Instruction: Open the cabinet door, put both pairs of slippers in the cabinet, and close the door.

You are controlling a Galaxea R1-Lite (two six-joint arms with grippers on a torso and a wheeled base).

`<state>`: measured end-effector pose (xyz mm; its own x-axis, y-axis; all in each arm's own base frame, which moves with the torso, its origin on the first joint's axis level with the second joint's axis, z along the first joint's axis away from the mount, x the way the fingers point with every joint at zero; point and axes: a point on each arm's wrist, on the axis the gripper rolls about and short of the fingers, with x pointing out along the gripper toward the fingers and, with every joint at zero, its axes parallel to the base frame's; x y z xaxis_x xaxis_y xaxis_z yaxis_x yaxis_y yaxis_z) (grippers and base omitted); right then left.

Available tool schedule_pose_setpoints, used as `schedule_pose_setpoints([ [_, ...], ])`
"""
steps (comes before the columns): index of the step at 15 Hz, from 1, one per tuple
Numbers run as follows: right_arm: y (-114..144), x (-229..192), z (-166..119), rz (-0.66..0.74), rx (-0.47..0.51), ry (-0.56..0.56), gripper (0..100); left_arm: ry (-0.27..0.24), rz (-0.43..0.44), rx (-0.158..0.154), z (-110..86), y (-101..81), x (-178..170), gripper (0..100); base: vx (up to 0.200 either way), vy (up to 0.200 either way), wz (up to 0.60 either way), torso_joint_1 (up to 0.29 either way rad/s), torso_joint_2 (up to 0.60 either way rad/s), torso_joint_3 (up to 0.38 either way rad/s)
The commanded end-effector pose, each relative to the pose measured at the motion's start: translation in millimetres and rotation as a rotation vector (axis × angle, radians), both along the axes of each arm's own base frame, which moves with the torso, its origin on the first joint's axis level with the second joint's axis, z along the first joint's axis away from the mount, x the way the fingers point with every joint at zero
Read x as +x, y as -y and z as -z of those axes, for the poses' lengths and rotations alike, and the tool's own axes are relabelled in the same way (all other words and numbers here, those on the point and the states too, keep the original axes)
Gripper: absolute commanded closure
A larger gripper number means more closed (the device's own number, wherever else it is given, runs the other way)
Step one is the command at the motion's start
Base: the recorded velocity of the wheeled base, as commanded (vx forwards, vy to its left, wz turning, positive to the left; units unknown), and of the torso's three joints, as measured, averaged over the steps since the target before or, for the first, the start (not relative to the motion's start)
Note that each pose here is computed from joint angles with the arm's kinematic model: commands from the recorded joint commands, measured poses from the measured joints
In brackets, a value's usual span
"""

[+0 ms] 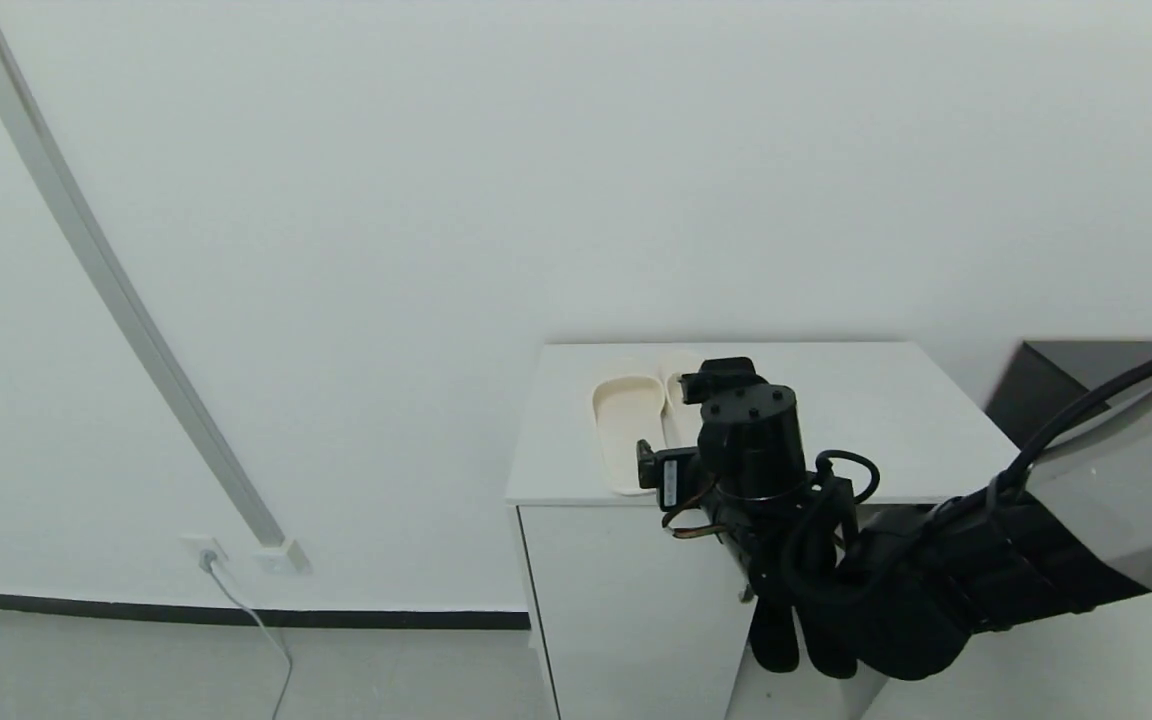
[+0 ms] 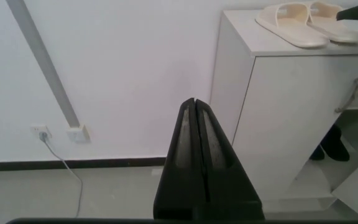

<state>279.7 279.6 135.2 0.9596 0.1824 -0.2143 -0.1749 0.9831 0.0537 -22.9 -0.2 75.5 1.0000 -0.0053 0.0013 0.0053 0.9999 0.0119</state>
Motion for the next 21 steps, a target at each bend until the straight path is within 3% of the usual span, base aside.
schedule_pose_setpoints([
  [1, -2, 9, 8, 0.007, -0.013, -0.007, 0, 0.0, 0.001, 0.0, -0.2, 0.0, 0, 100, 0.2, 0.0, 0.0, 0.002, 0.0, -0.002],
  [17, -23, 65, 38, 0.031, -0.017, 0.014, 0, 0.0, -0.001, -0.001, -0.2, 0.0, 0, 100, 0.013, 0.0, 0.0, 0.0, 0.0, 0.0],
  [18, -23, 66, 38, 0.032, -0.017, 0.014, 100, 0.0, -0.001, -0.001, -0.2, 0.0, 0, 100, 0.0, 0.0, 0.0, 0.0, 0.0, 0.0],
  [21, -22, 67, 36, 0.037, -0.012, 0.02, 100, 0.0, 0.001, -0.001, -0.2, 0.0, 0, 100, 0.0, 0.0, 0.0, 0.0, 0.0, 0.0],
])
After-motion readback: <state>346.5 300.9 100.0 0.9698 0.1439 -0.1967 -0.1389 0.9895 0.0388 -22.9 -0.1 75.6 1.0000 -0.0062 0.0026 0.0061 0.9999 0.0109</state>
